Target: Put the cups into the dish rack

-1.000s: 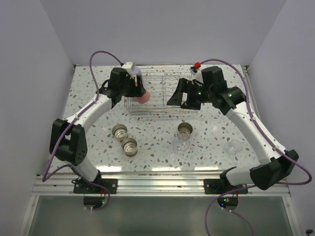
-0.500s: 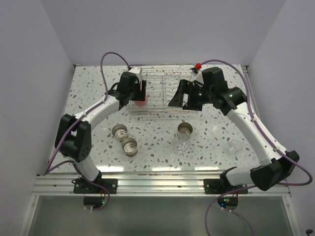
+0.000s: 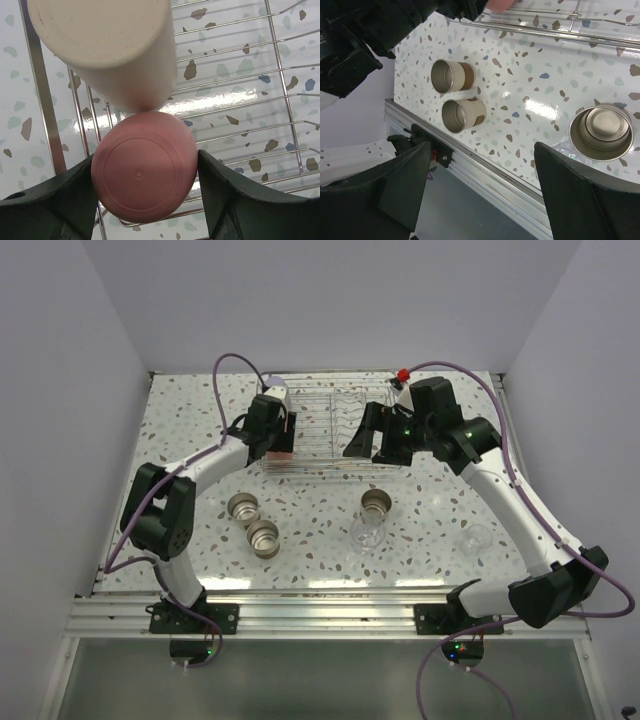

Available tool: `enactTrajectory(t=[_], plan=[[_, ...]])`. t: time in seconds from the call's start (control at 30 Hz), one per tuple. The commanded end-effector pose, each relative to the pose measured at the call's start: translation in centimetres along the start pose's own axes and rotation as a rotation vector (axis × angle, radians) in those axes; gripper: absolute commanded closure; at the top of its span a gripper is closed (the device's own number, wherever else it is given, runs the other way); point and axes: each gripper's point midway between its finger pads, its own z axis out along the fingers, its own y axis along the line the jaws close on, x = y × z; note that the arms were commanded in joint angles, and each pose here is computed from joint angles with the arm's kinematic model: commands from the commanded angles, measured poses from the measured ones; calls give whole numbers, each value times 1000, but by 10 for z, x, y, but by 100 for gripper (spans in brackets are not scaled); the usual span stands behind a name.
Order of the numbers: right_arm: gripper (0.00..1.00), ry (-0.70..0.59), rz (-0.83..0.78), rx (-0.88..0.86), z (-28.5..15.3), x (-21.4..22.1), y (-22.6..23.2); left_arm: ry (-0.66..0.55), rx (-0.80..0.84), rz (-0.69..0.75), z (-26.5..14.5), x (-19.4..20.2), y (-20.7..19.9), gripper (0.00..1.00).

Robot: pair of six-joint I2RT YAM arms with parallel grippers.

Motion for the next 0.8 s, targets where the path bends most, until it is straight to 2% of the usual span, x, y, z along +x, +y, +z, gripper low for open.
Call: enactTrajectory(t=[0.0,0.07,0.1,0.2,0.37,0.6,0.77], plan=[[13,-31,-15,12,-9,-6,2,-34,-29,15,6,-9,5,87],[13,-27,-13,19,-7,-5,1,-33,-29,19,5,-7,5,79],[13,-25,-12,22,-6,-6,0,-32,-26,22,5,-7,5,67],[13,-20,-12,28,-3,-5,-1,-44,-23,24,1,-11,5,48],[13,-13,-12,38,1,-6,-4,-53,-25,22,-6,-15,7,29],[12,-4,-18,56,4,-2,-10,-43,-27,18,-13,-13,8,15],[11,3,-19,75,4,4,-17,-55,-37,11,-23,-21,11,11]])
